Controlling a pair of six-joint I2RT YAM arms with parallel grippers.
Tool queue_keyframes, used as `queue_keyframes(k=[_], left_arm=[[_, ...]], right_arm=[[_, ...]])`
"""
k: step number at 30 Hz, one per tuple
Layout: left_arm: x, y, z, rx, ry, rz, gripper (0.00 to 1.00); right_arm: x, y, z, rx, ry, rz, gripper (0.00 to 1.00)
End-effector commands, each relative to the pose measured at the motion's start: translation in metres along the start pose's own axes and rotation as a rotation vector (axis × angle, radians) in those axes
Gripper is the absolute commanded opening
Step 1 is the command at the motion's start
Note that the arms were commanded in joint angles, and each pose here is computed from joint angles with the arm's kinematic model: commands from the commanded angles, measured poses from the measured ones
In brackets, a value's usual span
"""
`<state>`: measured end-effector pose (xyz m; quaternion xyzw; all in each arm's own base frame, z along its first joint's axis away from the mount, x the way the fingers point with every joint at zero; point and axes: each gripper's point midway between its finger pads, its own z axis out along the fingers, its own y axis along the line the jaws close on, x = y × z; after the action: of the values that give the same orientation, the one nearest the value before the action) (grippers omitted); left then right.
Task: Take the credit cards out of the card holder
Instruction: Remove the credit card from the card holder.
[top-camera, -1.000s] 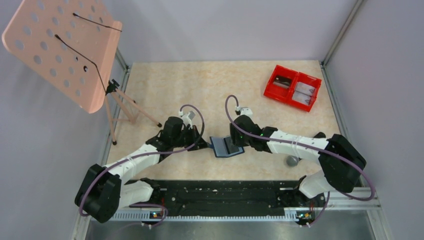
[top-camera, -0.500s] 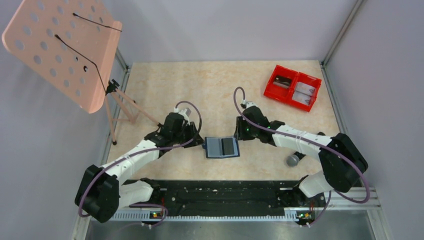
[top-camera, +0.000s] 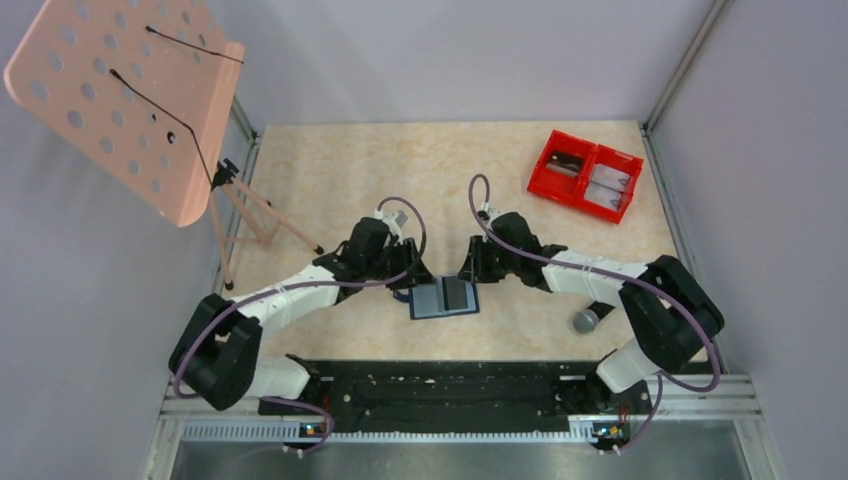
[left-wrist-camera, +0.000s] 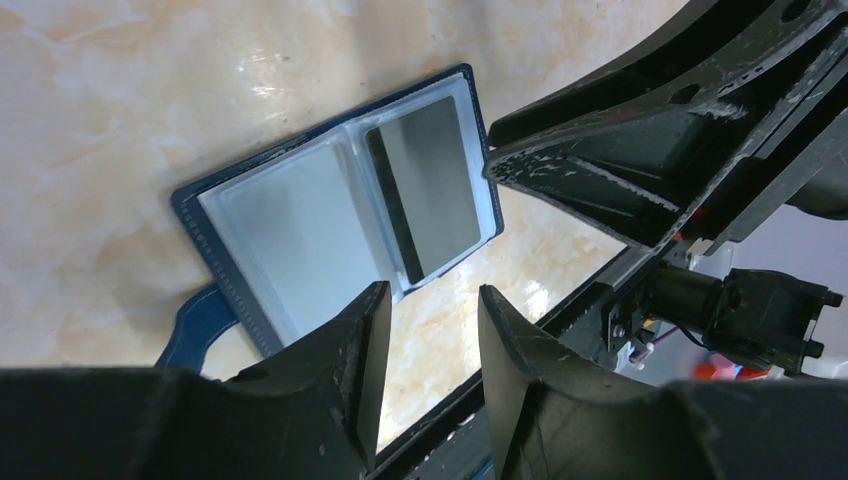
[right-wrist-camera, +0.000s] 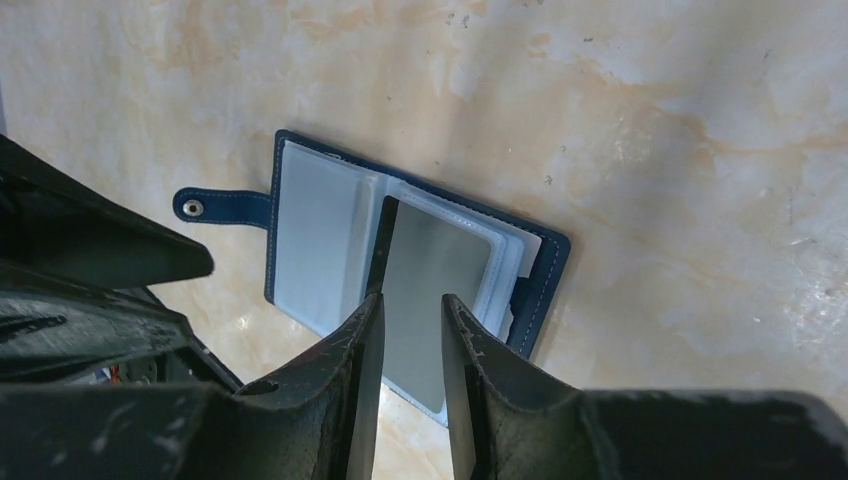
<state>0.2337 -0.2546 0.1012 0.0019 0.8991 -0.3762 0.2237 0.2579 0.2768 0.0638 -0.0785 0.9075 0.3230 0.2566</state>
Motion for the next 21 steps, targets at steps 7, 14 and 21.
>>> queue_keyframes(k=[7, 14, 21], left_arm=[[-0.006, -0.017, 0.038, 0.105, -0.012, 0.013, 0.43], [0.004, 0.003, 0.055, 0.052, 0.001, 0.017, 0.43], [0.020, 0.015, 0.066, 0.002, 0.028, 0.028, 0.42]], right_arm=[[0.013, -0.013, 0.012, -0.001, 0.011, 0.038, 0.25], [0.029, -0.025, 0.018, 0.025, 0.039, 0.059, 0.21], [0.041, -0.038, 0.019, 0.071, 0.061, 0.085, 0.14]])
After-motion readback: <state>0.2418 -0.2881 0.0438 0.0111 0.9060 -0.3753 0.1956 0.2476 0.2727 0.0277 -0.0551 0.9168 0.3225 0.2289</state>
